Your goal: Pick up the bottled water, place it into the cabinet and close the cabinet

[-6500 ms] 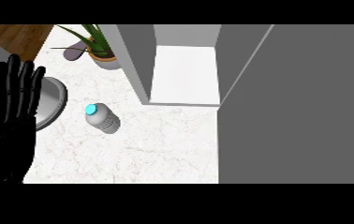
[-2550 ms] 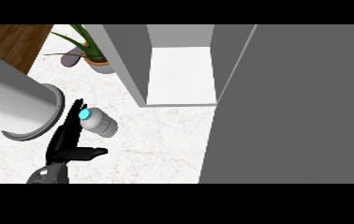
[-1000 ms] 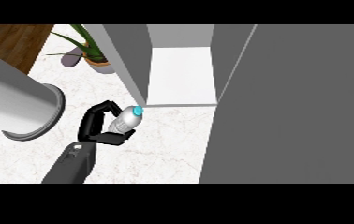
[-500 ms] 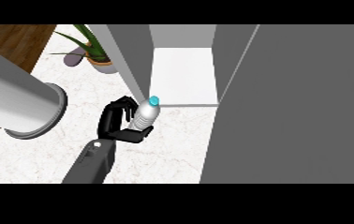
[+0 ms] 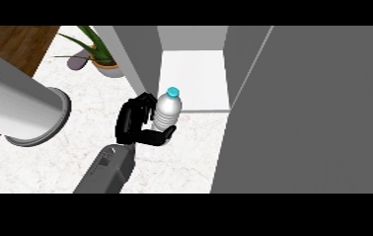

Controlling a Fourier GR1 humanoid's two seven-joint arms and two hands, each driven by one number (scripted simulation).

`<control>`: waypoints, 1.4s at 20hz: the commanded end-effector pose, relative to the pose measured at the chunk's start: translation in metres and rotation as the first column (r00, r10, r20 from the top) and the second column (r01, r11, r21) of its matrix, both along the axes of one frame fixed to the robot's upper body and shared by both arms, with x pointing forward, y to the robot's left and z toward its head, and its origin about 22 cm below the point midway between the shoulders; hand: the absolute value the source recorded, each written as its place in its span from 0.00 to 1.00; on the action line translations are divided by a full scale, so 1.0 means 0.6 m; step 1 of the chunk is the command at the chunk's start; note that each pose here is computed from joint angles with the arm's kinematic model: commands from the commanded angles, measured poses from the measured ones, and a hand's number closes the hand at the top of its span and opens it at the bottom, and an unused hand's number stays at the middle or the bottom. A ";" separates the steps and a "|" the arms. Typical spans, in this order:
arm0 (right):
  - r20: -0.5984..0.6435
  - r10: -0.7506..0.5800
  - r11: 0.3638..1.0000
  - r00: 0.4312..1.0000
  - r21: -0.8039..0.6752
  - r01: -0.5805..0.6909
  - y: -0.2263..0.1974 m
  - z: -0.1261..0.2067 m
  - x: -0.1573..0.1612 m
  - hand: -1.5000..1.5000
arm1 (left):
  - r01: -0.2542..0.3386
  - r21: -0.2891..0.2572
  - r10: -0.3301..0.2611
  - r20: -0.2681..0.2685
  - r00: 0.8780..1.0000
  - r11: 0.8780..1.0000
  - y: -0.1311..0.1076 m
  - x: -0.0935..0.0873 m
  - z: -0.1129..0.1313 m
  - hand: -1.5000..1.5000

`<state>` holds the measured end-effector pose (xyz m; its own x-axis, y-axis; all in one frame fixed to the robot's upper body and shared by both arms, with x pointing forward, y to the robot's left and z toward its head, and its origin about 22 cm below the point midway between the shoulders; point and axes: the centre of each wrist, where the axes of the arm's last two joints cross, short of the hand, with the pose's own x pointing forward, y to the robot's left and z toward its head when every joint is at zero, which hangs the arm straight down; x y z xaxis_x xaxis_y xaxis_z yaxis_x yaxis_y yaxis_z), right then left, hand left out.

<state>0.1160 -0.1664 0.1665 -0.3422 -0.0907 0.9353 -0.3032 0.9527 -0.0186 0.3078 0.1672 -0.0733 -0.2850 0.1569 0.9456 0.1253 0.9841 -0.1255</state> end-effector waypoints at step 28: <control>0.029 -0.034 0.999 0.999 0.002 0.034 -0.040 0.013 -0.035 0.00 | -0.179 0.094 0.191 -0.145 0.971 0.979 -0.133 0.151 0.155 1.00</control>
<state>0.1130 -0.1835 0.1589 -0.3573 -0.0506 0.9326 -0.2624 0.9637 -0.0483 0.3843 0.0784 0.0208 -0.1807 0.0525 0.9821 -0.0348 0.9976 -0.0597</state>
